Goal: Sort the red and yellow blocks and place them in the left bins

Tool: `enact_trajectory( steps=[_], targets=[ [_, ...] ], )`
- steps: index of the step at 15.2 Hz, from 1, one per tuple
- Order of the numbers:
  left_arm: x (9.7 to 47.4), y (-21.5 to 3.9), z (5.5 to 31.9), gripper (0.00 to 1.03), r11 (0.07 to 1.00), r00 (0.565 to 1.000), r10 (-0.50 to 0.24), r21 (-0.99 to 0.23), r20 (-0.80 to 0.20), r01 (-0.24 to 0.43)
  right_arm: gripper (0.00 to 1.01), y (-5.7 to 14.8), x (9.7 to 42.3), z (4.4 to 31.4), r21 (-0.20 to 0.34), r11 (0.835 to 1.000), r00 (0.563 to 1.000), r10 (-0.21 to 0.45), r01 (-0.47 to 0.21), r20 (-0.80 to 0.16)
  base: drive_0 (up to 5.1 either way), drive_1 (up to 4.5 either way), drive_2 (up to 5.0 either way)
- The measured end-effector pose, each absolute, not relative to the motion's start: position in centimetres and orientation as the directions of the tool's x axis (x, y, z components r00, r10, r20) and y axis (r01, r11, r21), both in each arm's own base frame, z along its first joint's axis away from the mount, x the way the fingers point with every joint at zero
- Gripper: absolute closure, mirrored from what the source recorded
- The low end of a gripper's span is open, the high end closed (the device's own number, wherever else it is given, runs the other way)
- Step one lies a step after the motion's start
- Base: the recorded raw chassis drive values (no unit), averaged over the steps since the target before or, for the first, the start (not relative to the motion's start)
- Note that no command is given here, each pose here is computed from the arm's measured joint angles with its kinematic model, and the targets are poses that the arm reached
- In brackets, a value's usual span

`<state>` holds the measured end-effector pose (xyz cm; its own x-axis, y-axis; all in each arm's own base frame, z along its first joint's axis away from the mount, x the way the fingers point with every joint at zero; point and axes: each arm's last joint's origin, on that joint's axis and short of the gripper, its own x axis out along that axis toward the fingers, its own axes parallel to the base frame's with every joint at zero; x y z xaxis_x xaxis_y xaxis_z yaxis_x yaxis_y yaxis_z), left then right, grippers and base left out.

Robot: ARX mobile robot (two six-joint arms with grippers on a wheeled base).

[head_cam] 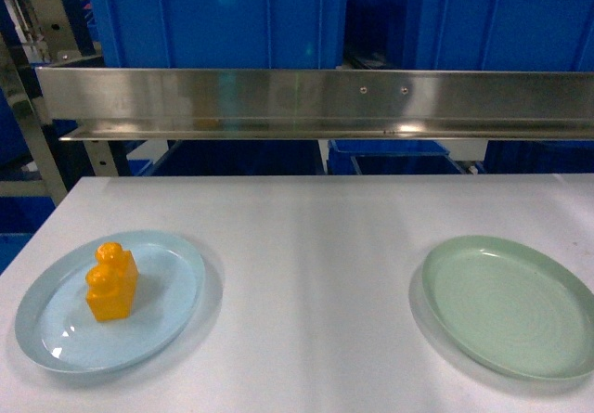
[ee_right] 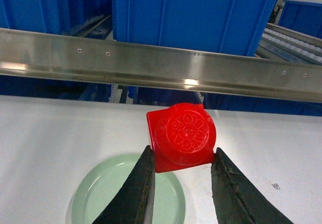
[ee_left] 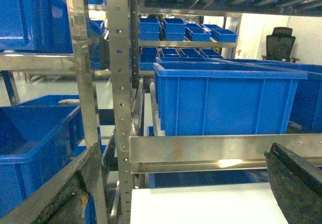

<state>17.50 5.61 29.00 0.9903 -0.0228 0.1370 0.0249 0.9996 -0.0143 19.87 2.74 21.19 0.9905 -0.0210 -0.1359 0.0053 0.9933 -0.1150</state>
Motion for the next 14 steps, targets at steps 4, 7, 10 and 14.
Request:
enact_trajectory(
  steps=[4, 7, 10, 14],
  targets=[
    [18.0, 4.6, 29.0, 0.05, 0.999, 0.990, -0.024, -0.023, 0.138, 0.028, 0.77, 2.8, 19.9, 21.0, -0.121, 0.993, 0.989, -0.021, 0.003, -0.150, 0.0, 0.00, 0.0],
    [20.7, 3.8, 30.6, 0.05, 0.997, 0.984, -0.073, -0.011, 0.159, 0.076, 0.77, 2.8, 19.9, 21.0, -0.123, 0.992, 0.989, -0.021, 0.003, -0.150, 0.0, 0.00, 0.0],
    [24.9, 3.4, 29.3, 0.05, 0.995, 0.994, -0.087, -0.037, 0.069, 0.090, 0.77, 2.8, 19.9, 21.0, -0.124, 0.992, 0.989, -0.021, 0.002, -0.150, 0.0, 0.00, 0.0],
    [29.5, 0.9, 22.7, 0.05, 0.991, 0.978, -0.122, -0.072, -0.170, 0.111, 0.77, 2.8, 19.9, 21.0, -0.124, 0.992, 0.989, -0.021, 0.002, -0.149, 0.0, 0.00, 0.0]
  ],
)
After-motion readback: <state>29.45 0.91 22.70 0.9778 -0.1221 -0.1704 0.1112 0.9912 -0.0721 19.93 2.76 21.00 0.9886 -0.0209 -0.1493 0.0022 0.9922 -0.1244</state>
